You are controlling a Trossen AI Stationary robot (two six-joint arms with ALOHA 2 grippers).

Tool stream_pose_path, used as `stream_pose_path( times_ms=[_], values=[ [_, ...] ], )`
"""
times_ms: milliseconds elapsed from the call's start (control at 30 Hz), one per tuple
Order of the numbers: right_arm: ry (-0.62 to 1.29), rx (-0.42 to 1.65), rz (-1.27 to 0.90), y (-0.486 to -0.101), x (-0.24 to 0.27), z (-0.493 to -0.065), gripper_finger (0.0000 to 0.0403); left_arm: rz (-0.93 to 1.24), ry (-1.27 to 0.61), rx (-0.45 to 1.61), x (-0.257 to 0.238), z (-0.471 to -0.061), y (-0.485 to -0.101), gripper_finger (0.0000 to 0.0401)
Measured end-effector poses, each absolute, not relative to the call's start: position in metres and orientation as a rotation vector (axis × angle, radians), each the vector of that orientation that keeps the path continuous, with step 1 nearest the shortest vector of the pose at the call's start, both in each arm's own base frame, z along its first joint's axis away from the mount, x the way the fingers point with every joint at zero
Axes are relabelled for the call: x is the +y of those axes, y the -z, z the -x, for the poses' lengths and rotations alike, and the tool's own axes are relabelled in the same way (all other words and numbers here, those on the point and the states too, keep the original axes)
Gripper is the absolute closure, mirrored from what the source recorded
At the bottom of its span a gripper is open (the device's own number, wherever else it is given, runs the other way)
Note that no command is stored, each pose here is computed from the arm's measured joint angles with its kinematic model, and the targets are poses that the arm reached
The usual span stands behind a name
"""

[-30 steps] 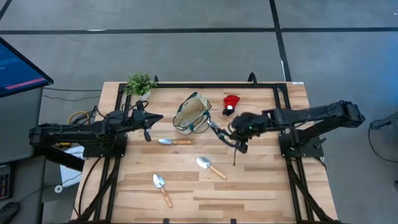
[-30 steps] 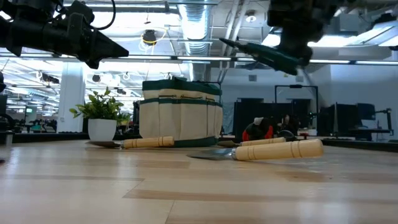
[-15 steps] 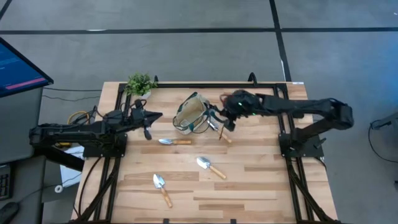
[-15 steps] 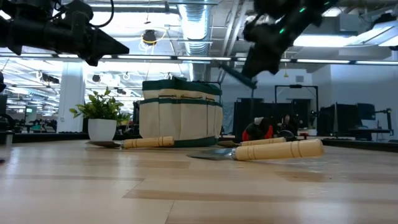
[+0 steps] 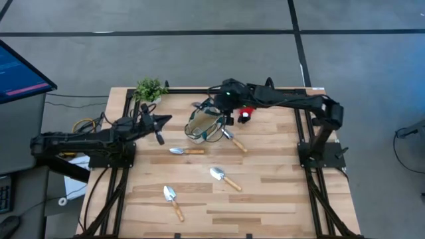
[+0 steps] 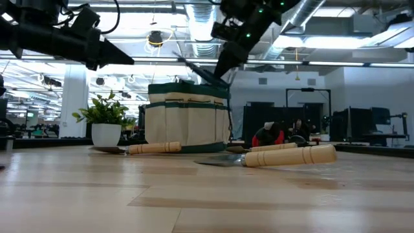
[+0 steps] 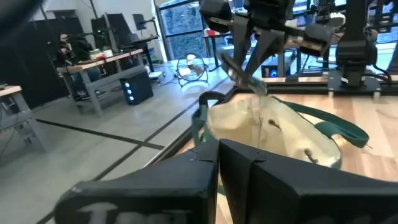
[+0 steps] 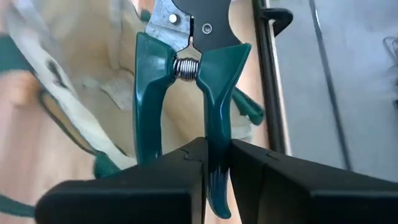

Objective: Pick & Place Garden tools in Gardening bag
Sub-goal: Put the shear scissor into the gardening bag

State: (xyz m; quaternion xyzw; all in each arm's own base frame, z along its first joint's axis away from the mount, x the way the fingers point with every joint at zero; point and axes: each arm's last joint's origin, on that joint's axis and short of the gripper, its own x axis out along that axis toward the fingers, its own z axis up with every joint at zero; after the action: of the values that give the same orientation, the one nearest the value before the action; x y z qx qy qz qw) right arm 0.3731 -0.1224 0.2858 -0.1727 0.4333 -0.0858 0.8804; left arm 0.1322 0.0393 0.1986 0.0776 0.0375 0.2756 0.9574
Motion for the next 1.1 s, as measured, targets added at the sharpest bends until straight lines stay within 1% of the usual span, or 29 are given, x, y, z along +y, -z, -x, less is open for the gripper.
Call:
stream_pose_path(
  times_ms=[100,233,367,467,567,667,867,1100],
  values=[
    [0.188,0.936,0.44,-0.285,-0.124,-0.378,0.0371,-0.158,-0.578,0.072,0.042,-0.132,-0.199,0.0399],
    [0.201,0.971,0.483,-0.279,-0.126,-0.381,0.0371,-0.157,-0.59,0.072,0.043,-0.131,-0.199,0.0399],
    [0.262,0.974,0.561,-0.287,-0.12,-0.38,0.0371,-0.157,-0.59,0.071,0.043,-0.131,-0.199,0.0399],
    [0.271,0.896,0.595,-0.3,-0.11,-0.382,0.0371,-0.157,-0.59,0.071,0.043,-0.131,-0.199,0.0399],
    [0.269,0.87,0.617,-0.307,-0.103,-0.381,0.0371,-0.157,-0.59,0.071,0.043,-0.131,-0.199,0.0399],
    [0.315,0.858,0.659,-0.314,-0.096,-0.38,0.0371,-0.157,-0.59,0.07,0.043,-0.131,-0.199,0.0399],
    [0.378,0.753,0.737,-0.337,-0.08,-0.378,0.0371,-0.156,-0.59,0.068,0.043,-0.131,-0.2,0.0399],
    [0.429,0.636,0.728,-0.354,-0.079,-0.378,0.0371,-0.156,-0.589,0.068,0.043,-0.131,-0.2,0.0399]
  ],
)
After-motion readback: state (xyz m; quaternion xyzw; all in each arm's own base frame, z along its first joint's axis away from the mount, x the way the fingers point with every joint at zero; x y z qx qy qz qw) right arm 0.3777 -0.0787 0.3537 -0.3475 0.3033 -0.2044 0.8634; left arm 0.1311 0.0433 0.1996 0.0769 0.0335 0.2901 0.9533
